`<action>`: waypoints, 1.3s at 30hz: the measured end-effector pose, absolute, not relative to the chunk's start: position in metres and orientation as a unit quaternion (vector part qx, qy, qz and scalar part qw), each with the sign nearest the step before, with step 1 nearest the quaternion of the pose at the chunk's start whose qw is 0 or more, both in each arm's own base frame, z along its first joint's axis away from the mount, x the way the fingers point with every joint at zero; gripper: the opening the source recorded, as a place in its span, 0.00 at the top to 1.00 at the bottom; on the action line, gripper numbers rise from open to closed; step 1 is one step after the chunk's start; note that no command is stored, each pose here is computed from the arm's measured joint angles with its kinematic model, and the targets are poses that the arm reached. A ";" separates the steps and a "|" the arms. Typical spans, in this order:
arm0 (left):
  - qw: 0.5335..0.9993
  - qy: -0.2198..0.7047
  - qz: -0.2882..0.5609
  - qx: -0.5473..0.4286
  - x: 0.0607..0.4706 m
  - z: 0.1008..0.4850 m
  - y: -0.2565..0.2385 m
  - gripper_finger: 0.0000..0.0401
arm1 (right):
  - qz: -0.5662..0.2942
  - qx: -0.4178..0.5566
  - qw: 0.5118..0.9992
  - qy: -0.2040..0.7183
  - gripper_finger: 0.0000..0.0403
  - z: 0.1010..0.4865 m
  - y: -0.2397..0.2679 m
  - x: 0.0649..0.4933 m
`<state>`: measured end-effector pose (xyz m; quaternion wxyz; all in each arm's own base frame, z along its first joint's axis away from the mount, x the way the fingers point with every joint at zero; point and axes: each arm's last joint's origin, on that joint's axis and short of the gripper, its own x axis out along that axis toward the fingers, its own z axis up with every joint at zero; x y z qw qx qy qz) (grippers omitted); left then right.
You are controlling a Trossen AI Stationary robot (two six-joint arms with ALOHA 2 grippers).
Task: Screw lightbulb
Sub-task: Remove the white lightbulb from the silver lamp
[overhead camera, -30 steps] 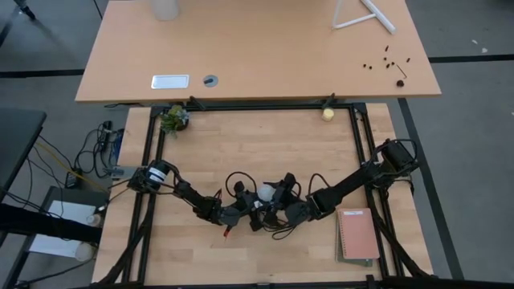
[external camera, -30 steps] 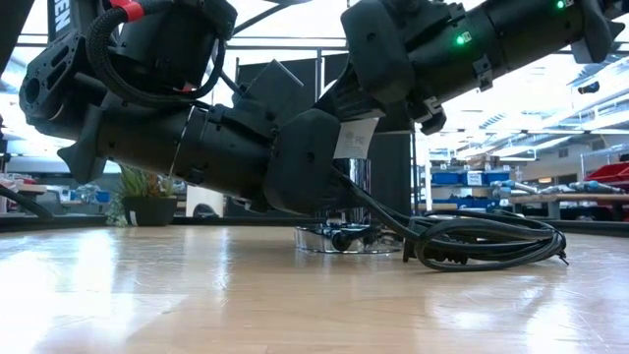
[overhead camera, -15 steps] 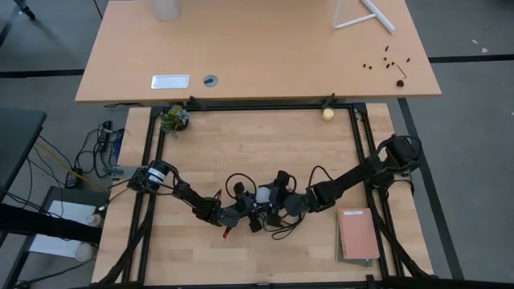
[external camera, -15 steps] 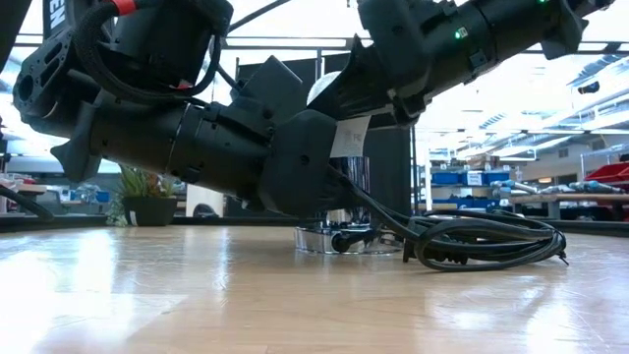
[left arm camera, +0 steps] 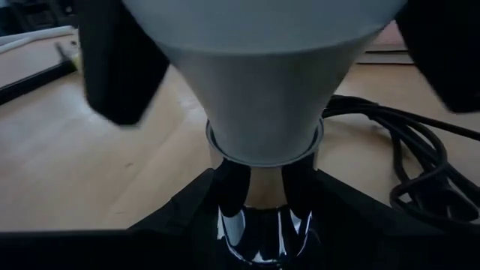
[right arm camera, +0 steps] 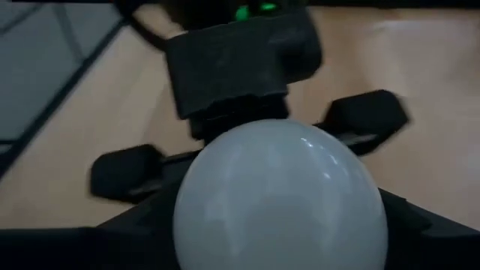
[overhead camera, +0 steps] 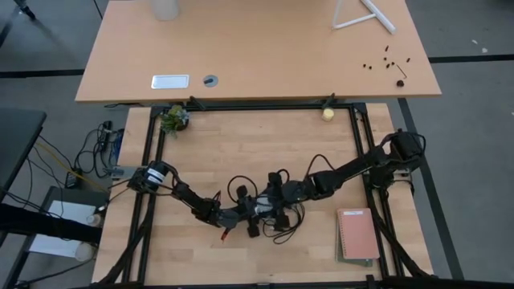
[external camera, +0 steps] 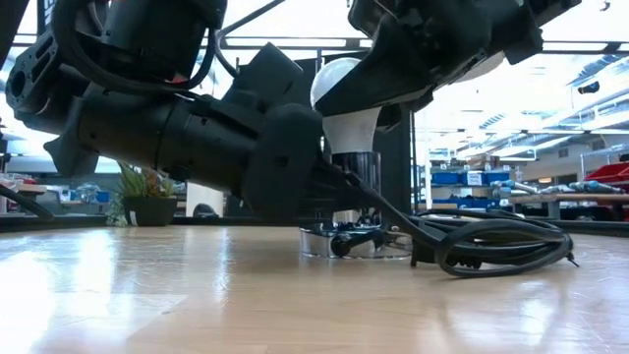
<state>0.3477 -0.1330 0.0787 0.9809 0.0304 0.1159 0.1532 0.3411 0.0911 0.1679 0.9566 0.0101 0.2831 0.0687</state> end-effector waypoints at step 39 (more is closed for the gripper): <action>0.983 0.105 0.135 0.060 0.349 0.081 -0.133 0.53 | -0.007 0.022 0.865 0.502 0.01 0.238 0.080 0.309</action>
